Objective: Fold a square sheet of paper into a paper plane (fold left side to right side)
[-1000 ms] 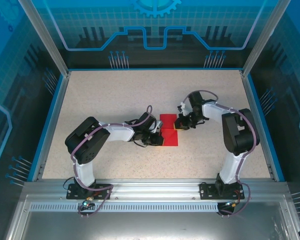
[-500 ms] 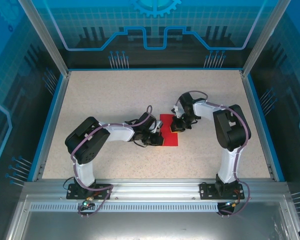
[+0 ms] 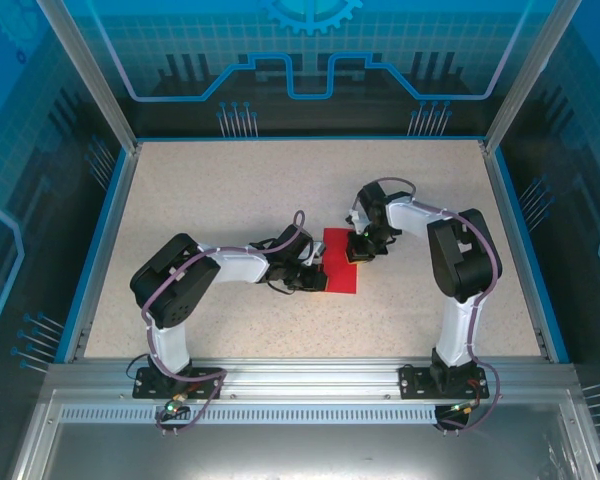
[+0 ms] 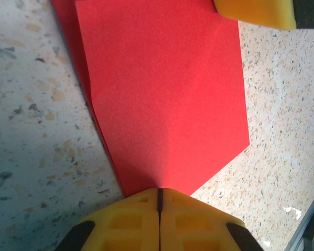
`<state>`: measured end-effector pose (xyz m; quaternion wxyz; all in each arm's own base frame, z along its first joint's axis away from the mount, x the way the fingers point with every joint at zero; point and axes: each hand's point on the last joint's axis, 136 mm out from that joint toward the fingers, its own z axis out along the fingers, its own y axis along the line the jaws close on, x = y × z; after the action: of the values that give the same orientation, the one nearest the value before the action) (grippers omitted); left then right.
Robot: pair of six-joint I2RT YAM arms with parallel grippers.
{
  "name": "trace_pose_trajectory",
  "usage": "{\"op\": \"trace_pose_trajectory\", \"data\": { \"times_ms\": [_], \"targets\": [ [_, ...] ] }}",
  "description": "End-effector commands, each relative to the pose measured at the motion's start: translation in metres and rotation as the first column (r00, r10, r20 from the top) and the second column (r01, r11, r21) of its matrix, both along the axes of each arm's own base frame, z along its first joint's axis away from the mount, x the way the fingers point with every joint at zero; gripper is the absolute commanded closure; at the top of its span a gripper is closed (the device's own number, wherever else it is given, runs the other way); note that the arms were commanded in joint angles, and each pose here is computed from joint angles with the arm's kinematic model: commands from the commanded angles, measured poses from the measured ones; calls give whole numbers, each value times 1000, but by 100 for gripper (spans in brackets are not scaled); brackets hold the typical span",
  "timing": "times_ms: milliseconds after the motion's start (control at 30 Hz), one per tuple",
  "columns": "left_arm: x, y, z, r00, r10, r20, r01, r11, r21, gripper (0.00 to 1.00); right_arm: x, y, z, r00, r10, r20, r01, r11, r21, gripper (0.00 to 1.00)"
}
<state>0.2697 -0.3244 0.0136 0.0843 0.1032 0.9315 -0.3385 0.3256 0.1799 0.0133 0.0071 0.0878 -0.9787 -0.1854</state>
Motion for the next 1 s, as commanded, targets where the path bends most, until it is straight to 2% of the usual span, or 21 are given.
{"op": "trace_pose_trajectory", "data": {
  "times_ms": [0, 133, 500, 700, 833, 967],
  "targets": [
    [-25, 28, -35, 995, 2, -96, 12, 989, 147, 94, 7, -24, -2, 1000, -17, 16, 19, 995, -94, 98],
    [-25, 28, -35, 995, 4, -96, 10, 989, 146, 94, 8, -34, -1, 1000, -20, 23, 23, 989, -145, 98],
    [-25, 27, -34, 995, 3, -95, 11, 989, 146, 94, 10, -53, 3, 998, -34, 43, 41, 983, -178, 98],
    [-24, 25, -31, 996, -1, -89, 13, 990, 137, 94, 10, -26, 39, 990, -10, 141, 15, 999, -34, 97],
    [-24, 25, -28, 997, 1, -83, 11, 991, 134, 94, -8, 1, 42, 993, 26, 113, -34, 997, 68, 97],
    [-23, 24, -27, 997, -1, -81, 12, 991, 131, 94, -17, 21, 29, 996, 57, 70, -65, 992, 110, 97]
  ]
}}
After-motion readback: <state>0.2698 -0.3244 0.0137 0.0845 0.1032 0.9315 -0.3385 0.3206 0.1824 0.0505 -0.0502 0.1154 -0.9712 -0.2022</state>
